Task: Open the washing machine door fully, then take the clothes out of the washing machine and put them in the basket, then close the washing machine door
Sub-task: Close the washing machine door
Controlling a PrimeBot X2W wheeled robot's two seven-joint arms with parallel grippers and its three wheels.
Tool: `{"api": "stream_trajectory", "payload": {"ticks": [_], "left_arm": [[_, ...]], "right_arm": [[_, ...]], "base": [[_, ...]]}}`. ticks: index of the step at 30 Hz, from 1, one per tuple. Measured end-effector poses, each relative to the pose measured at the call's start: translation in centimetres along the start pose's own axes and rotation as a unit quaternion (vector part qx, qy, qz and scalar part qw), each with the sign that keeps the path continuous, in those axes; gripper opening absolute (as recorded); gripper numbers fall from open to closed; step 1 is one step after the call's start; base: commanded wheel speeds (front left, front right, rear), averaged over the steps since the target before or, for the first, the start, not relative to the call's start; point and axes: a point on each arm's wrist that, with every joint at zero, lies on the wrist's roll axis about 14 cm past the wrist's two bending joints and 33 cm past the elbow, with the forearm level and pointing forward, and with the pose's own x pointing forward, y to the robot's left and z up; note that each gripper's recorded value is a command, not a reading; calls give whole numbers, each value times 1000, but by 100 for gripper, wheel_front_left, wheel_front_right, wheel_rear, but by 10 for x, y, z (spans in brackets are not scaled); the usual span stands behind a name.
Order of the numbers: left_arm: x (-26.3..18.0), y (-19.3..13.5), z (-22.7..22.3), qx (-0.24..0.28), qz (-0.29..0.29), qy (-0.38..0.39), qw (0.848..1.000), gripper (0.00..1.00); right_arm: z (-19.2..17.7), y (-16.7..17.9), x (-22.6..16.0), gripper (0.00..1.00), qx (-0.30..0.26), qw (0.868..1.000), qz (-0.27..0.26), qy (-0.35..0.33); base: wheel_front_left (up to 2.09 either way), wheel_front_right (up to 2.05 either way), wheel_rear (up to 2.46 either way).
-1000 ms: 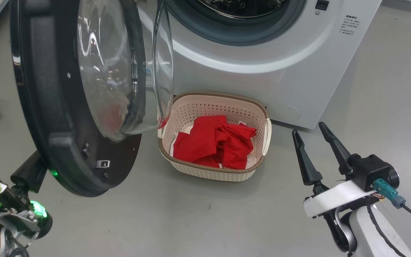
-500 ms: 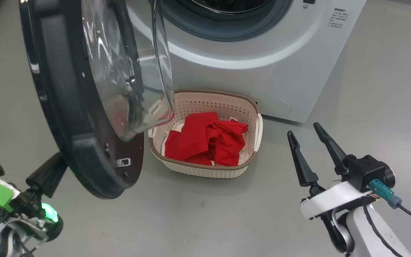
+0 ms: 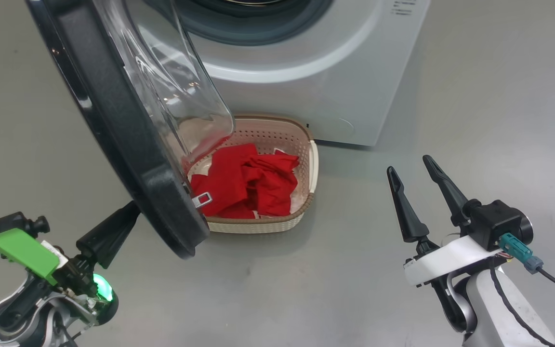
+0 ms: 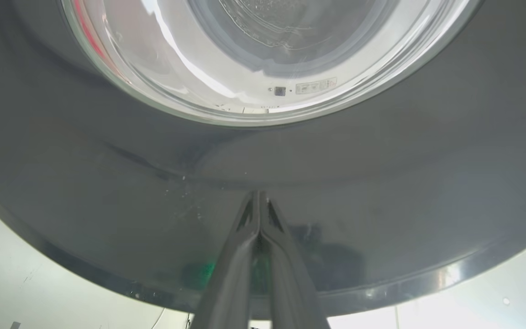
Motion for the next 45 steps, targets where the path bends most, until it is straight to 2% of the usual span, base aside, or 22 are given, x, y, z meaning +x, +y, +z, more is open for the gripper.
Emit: {"api": "stream_trajectory", "payload": {"ticks": [22,36,45], "left_arm": [[99,24,-35,-51,9,61,997,0],[159,31,-65,-118,-5,89,989,0],[185,31,-88,-123,-12,101,987,0]], "right_arm": [[14,-70,-43,100,-4,992,-125,-15],[20,-99,-79,100,-5,981,-194,-17],[28,-112,-98,100,-11,973,-227,-24]], "base": [[0,0,0],[0,0,0],[0,0,0]]}}
